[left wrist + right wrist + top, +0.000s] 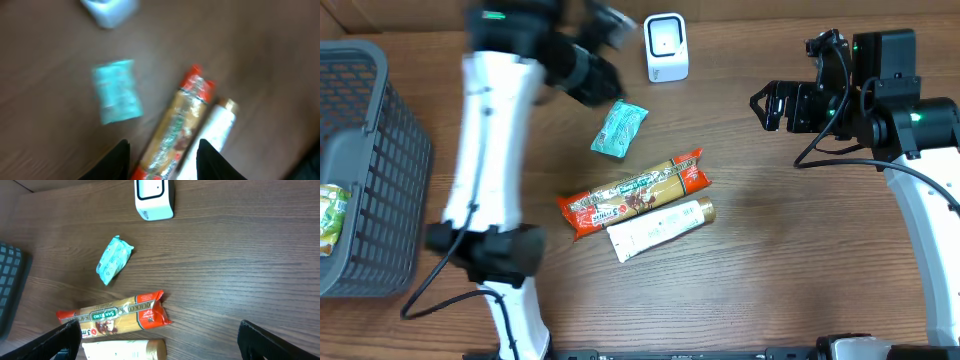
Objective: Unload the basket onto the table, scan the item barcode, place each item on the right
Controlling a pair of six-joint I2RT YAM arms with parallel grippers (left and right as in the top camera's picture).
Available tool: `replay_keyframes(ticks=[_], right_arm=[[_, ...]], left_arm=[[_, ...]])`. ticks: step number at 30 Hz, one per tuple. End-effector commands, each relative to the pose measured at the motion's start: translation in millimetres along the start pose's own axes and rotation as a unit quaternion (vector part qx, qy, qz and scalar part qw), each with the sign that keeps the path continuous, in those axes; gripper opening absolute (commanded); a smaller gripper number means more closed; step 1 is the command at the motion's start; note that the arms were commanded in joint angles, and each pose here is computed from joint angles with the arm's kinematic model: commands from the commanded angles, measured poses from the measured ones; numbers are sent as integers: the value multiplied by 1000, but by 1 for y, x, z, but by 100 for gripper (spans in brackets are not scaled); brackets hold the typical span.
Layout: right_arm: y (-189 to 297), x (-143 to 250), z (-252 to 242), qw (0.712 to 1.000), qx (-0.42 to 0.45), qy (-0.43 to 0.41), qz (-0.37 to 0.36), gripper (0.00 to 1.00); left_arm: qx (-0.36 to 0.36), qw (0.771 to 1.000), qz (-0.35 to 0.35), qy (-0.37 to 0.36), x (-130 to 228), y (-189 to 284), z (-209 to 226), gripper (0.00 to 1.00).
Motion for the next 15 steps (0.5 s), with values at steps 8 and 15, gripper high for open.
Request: replay_keyframes(ticks=[8, 15], right_arm=[[6, -6, 3, 1000, 0, 8, -16, 100], [6, -6, 3, 1000, 0, 8, -16, 100]], left_arm=[[-181, 931, -179, 261, 59, 162, 103, 40], [-244, 863, -213, 388, 121, 215, 157, 42]])
Point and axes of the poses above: each gripper's point midway between its finger pads, its own y axis back along the fingers, its own z axis along the line the jaws close on, x = y × z, the point moved 10 cm from there along y, back along the fingers, and after that the axes turned 9 degrees about y, right-handed, at the moved point
